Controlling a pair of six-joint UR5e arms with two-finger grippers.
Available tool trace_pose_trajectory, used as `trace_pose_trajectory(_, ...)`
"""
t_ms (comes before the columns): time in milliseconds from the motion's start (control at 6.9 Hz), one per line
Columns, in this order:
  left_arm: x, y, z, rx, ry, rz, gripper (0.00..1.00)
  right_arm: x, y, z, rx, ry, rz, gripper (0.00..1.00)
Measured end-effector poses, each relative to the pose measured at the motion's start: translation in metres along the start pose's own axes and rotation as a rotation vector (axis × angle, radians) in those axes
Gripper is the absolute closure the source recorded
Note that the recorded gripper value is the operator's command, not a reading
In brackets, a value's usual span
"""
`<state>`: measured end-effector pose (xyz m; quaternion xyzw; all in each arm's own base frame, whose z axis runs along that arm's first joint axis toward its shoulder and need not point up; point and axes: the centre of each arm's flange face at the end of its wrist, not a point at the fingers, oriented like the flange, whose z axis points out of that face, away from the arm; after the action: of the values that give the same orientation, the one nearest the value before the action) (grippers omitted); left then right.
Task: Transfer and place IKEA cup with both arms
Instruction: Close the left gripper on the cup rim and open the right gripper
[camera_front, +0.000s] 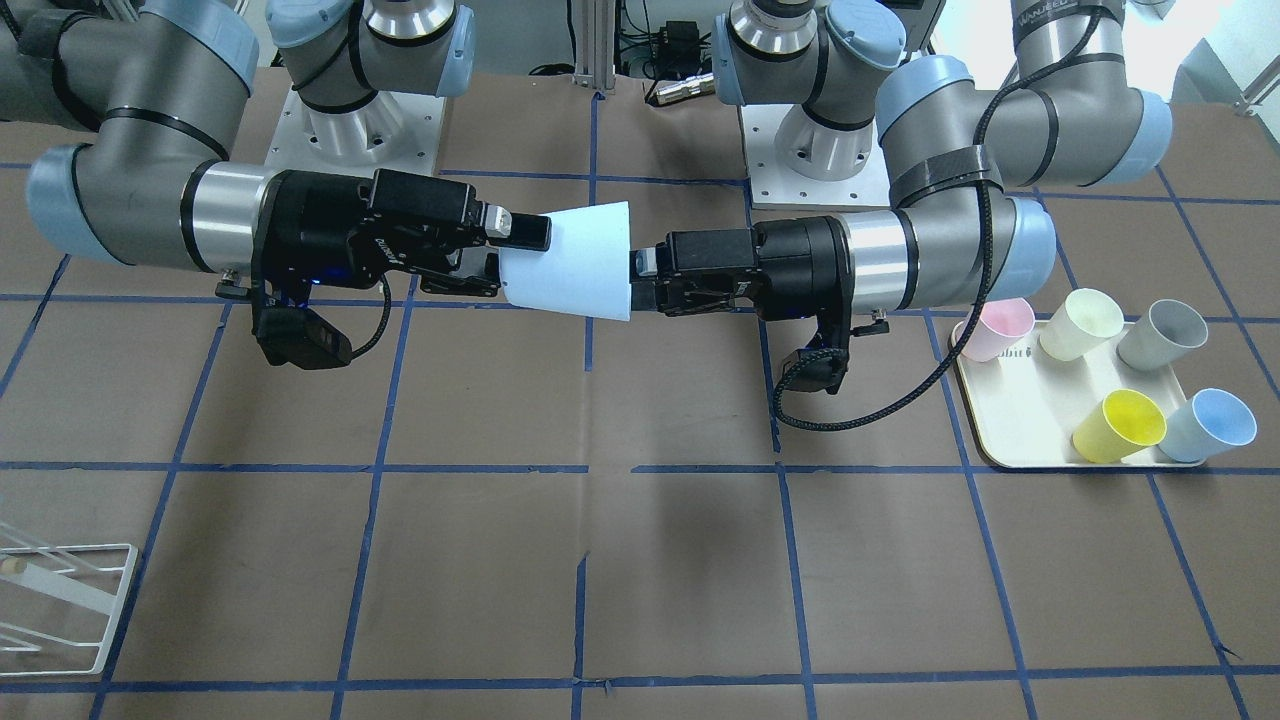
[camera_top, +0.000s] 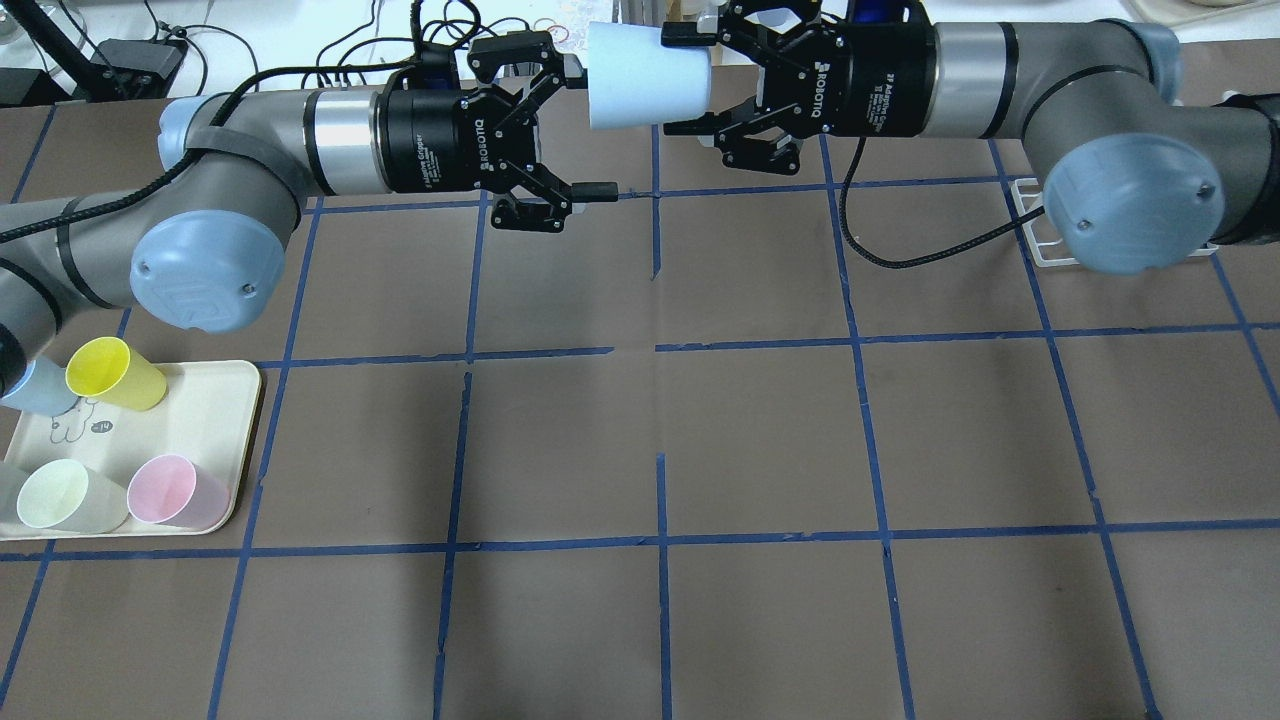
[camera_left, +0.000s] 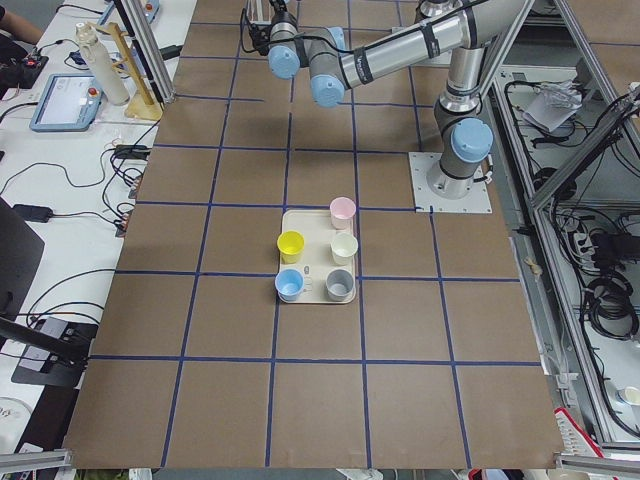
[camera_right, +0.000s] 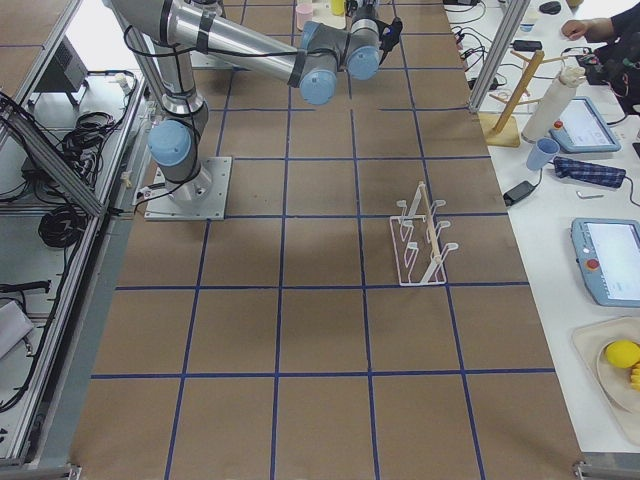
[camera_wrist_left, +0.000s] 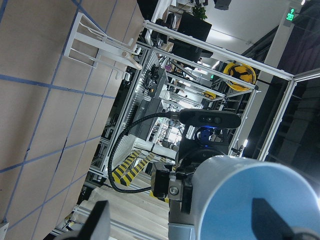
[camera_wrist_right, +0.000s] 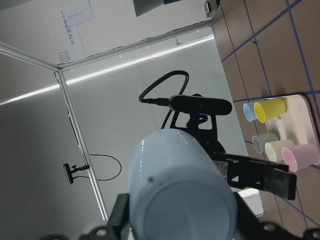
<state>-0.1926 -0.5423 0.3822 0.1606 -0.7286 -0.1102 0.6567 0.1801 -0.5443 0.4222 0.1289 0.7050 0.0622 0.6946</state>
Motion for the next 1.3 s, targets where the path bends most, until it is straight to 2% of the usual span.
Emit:
trace_pose_trajectory(290,-0.001,0.004,-0.001,0.007,-0.016,0.022,0.35,-0.001,-0.001,-0.001,0.001,0.003,0.000,1.00)
trace_pose_trajectory(580,0.006,0.005,-0.003,0.013,-0.004,0.035,0.34,-0.001,-0.001,-0.001,0.002,0.006,0.000,1.00)
trace_pose_trajectory(725,0.009,0.005,-0.004,0.012,0.009,0.033,0.44,-0.002,0.000,-0.001,0.002,0.007,-0.002,1.00)
trace_pose_trajectory(870,0.011,0.005,-0.005,0.011,0.021,0.036,0.67,-0.003,0.001,-0.001,0.003,0.007,-0.006,1.00)
trace_pose_trajectory(1014,0.012,0.003,-0.005,0.012,0.027,0.047,0.75,-0.002,0.001,-0.001,0.003,0.007,-0.005,1.00)
trace_pose_trajectory(1159,0.013,0.001,-0.005,0.015,0.030,0.059,0.75,0.000,0.001,-0.001,0.002,0.007,0.002,1.00)
trace_pose_trajectory(1304,0.016,0.001,-0.006,0.019,0.032,0.065,0.86,0.002,0.001,-0.001,0.002,0.007,0.011,1.00)
